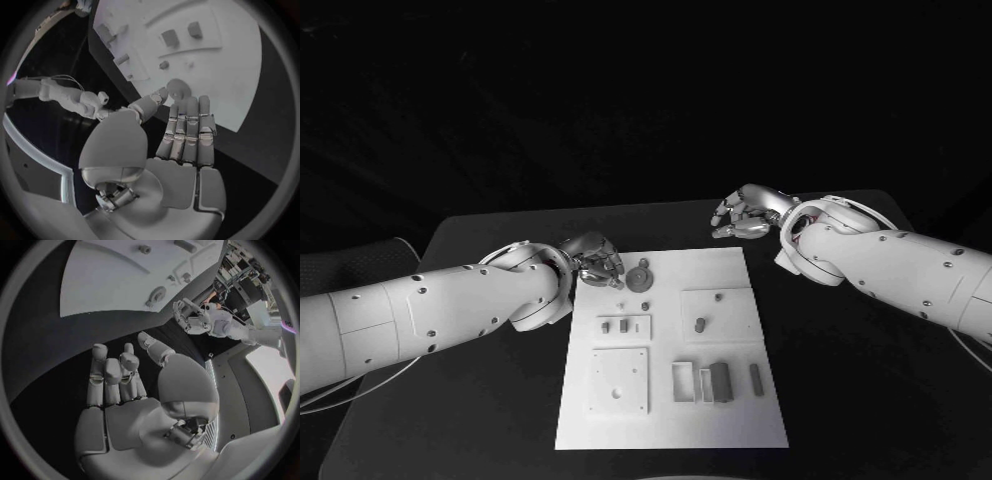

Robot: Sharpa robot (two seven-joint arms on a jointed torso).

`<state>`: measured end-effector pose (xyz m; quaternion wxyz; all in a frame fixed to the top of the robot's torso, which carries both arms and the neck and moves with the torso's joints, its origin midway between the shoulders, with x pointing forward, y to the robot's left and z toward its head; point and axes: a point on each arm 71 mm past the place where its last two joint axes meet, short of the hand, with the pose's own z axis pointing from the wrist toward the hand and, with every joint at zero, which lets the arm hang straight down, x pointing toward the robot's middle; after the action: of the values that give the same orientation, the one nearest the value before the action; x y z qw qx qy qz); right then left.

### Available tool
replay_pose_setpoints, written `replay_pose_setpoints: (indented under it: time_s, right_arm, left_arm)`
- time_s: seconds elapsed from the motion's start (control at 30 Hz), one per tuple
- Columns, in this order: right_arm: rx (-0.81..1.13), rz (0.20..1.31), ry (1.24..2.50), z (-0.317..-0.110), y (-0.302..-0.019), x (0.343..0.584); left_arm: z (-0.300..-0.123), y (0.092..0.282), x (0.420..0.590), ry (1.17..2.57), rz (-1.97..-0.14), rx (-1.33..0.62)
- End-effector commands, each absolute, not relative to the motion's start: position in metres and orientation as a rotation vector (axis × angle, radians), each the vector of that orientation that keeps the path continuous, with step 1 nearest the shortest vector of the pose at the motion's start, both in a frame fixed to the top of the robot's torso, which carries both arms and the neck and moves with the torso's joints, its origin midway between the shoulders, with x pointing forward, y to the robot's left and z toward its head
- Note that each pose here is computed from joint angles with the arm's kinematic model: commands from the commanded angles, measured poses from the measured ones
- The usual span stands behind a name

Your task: Assemble the parts on the task board

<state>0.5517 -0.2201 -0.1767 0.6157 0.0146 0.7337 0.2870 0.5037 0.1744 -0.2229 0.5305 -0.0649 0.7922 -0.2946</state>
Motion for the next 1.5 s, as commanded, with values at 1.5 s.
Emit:
replay_pose_setpoints:
  time_s: [1.5]
  right_arm:
    - [0.025,0.674,1.703,-0.179,-0.218,0.550]
  left_arm:
    - [-0.263,0.128,0.490,1.738,-0.689,0.525]
